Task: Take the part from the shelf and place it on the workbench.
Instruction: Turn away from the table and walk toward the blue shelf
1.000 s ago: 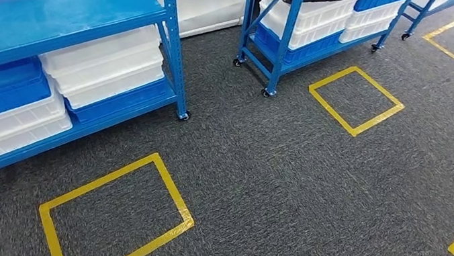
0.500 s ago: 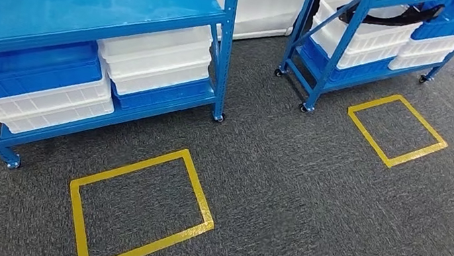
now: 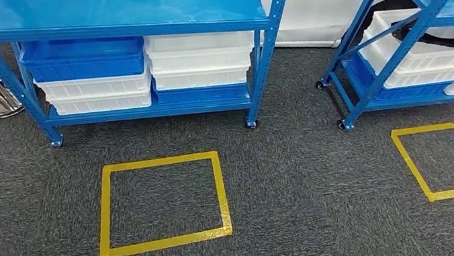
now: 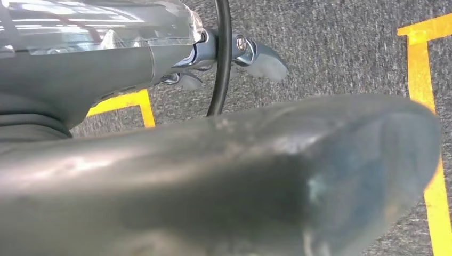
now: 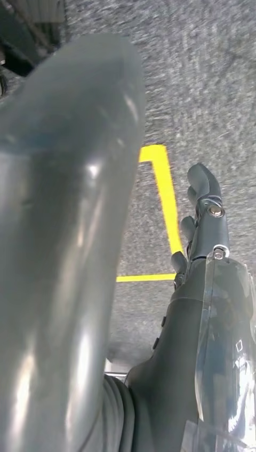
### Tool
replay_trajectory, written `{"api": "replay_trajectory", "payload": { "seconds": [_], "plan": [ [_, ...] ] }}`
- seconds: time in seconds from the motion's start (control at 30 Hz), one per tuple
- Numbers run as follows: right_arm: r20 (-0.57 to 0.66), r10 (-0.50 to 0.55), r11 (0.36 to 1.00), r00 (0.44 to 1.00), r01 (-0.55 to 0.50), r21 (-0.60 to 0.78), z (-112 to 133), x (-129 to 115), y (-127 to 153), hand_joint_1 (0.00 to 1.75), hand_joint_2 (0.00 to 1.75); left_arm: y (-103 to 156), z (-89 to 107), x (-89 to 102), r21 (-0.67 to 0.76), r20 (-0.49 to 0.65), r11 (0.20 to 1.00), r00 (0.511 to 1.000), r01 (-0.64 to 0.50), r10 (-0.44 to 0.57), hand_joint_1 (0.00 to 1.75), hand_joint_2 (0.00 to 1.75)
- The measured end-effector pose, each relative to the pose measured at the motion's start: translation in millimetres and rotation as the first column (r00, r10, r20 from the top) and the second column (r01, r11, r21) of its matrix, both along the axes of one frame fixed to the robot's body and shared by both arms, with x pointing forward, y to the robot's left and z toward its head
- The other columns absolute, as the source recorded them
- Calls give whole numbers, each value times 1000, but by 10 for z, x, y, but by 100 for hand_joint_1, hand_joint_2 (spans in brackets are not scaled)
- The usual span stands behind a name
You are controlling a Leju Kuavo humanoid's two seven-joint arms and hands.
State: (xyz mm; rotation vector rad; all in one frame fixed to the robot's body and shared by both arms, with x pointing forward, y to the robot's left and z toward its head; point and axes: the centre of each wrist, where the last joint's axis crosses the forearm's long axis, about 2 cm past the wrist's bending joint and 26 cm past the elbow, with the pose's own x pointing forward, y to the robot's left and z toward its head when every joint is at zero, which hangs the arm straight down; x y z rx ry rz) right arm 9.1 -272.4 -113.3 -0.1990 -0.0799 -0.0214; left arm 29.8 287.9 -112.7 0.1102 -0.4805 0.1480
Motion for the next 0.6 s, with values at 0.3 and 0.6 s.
{"api": "replay_trajectory", "payload": {
  "seconds": [0.3,0.6],
  "plan": [
    [-4,-3,1000,1000,3,-14,-4,-18,-91,0,0,7,1,10,2,6,1000,1000,-1,1,0,0],
    [12,-33,999,999,33,-12,0,29,-46,0,0,5,-2,-14,-11,21,1000,1000,5,-4,0,0]
  ]
}}
